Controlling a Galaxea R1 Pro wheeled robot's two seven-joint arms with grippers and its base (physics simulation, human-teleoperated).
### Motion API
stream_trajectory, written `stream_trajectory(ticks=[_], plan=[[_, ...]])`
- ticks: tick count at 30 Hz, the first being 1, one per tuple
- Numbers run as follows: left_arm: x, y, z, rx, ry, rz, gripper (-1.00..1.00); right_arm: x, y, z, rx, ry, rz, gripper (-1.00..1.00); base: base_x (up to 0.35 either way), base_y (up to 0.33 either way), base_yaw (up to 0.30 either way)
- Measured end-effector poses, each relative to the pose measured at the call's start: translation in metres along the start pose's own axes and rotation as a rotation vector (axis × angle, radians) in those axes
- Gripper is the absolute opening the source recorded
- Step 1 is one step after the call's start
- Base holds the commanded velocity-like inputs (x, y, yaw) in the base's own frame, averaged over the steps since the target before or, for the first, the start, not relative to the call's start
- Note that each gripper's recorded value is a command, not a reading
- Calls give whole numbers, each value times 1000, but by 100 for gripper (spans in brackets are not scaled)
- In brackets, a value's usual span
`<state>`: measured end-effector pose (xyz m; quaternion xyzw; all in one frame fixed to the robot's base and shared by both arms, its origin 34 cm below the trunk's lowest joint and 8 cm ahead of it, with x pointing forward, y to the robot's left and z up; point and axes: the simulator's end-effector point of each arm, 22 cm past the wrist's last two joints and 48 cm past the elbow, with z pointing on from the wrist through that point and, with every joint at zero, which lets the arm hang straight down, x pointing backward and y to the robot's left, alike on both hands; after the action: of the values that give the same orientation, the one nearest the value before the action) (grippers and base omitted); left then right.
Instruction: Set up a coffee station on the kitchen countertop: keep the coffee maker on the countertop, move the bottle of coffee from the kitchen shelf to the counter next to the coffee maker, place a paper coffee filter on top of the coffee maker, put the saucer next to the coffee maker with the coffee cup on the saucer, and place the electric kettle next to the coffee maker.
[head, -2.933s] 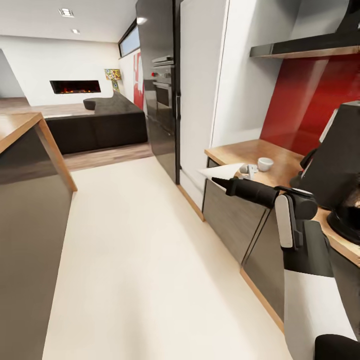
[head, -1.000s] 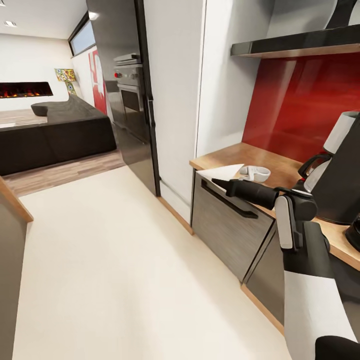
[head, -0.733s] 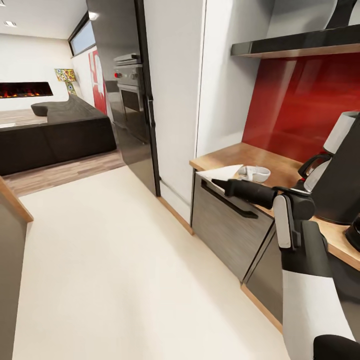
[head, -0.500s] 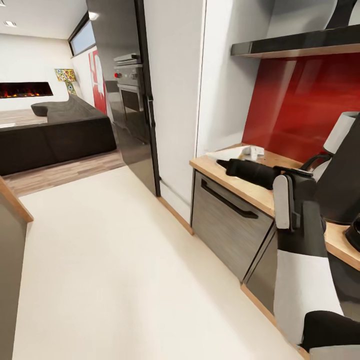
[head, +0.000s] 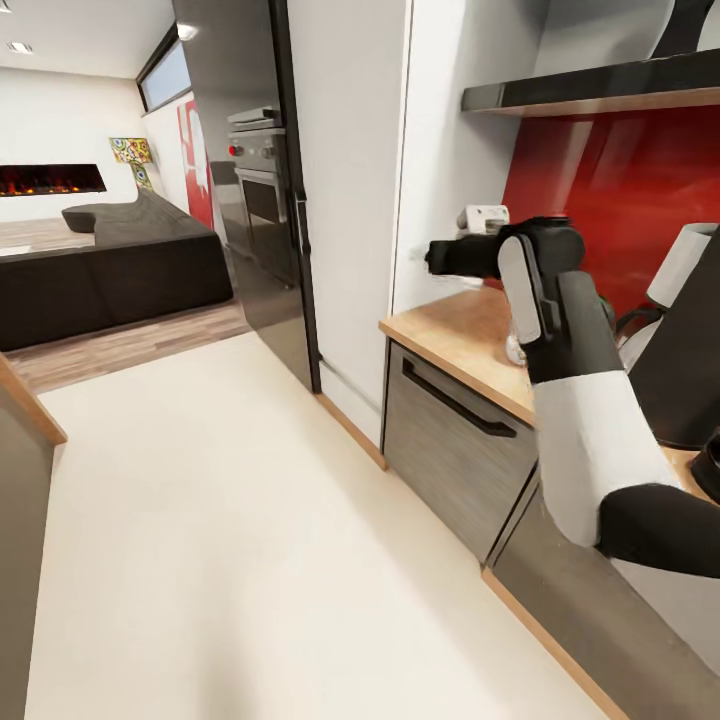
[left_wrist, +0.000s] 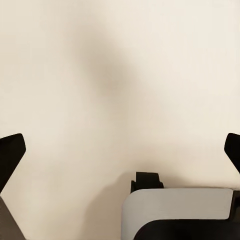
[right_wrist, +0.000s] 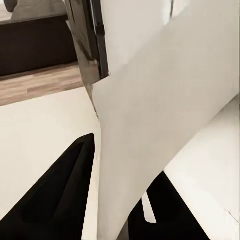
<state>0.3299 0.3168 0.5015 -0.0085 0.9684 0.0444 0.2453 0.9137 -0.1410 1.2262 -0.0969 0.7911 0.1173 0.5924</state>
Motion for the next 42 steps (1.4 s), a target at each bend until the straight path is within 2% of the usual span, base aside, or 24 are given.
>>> stream_trajectory(ticks=[3,4,5,9,11,12,14,15,17,20,23,27,42], plan=[[0,0,0,0,1,0,100,-20,-8,11,23,43,-2,-100,0,0,0],[0,0,0,0,2,0,100,-40,-29,17,67,92,-1,-100,0,0,0],[0,0,0,0,1,0,100,-58,-30,12,67,77,0,-100,0,0,0],[0,0,0,1,1,1,100,-106,-45,0,101,91,9,-100,0,0,0],[0,0,0,1,0,1,100,-135,-52,-13,122,130,27,-100,0,0,0],[0,0,0,1,0,1,100,-137,-63,-21,158,206,39,-100,0,0,0],[0,0,0,1,0,1,100,-141,-68,-30,185,242,34,-100,0,0,0],[0,0,0,1,0,1,100,-141,-72,-33,205,257,24,-100,0,0,0],[0,0,0,1,0,1,100,-143,-91,-47,299,298,-38,-100,0,0,0],[-1,0,0,1,-1,1,100,-145,-104,-57,374,325,-97,-100,0,0,0],[-1,0,0,1,-1,1,100,-146,-113,-61,411,335,-126,-100,0,0,0],[-1,0,0,0,-1,0,100,-147,-128,-70,488,356,-192,-100,0,0,0],[0,0,0,0,1,0,100,-148,-129,-70,490,354,-194,-100,78,70,0]])
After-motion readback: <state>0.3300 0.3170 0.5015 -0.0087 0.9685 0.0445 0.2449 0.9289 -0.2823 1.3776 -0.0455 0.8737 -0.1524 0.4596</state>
